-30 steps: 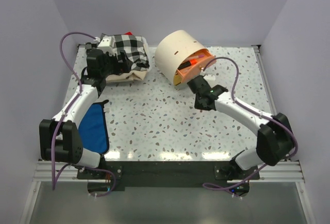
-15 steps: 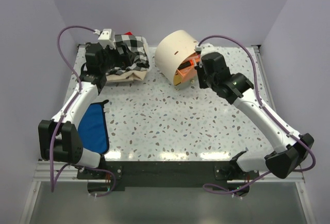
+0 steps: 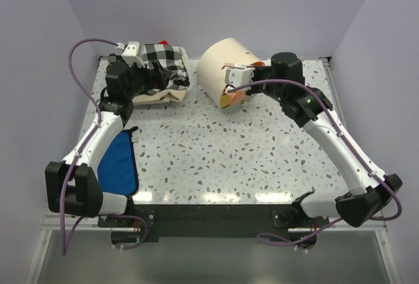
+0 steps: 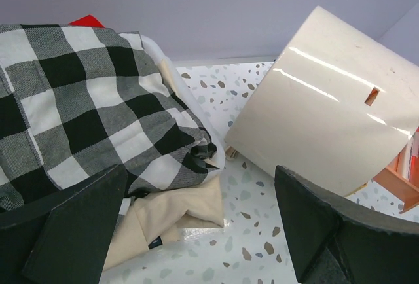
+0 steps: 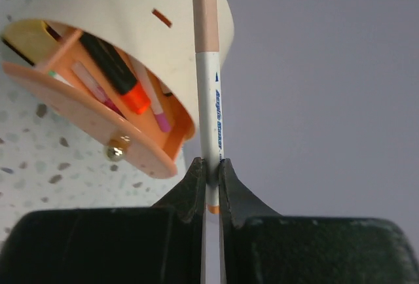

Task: Sort the stationery into containers
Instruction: Place the pen in the drawer.

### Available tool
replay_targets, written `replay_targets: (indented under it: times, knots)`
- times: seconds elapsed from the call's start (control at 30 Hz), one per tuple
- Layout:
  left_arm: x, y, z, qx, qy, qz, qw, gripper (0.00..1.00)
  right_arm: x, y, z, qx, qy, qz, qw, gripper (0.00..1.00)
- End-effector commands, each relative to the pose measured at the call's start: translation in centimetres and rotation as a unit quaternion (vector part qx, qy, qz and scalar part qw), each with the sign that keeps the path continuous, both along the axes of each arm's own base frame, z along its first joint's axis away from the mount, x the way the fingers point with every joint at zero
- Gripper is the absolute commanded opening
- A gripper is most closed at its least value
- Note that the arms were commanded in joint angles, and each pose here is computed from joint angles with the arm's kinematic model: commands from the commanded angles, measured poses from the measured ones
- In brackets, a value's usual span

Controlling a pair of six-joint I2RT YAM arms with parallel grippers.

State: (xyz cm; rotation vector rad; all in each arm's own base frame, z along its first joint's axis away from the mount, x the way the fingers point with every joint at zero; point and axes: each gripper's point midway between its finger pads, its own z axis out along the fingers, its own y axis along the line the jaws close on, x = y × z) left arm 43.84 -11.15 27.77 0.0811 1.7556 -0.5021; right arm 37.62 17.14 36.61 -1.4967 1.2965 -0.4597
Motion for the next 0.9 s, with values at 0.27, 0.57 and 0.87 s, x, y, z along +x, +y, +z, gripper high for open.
replay_targets:
  times: [0.27,0.57,0.87]
  knots:
    - [-0.9,0.1,2.2,-0.011,-0.048,0.006,0.999,1.00,6.4,-2.8,2.4,-0.229,-0.088,0.157,0.957,0.00]
    - [-1.1,0.7,1.7,-0.012,-0.044,0.015,0.999,1.00,6.5,-4.1,-1.2,-0.291,-0.072,0.200,0.933,0.00]
    - [-0.9,1.4,1.4,-0.016,-0.039,0.024,0.999,1.00,7.6,-4.0,-4.5,-0.340,-0.088,0.221,0.910,0.00]
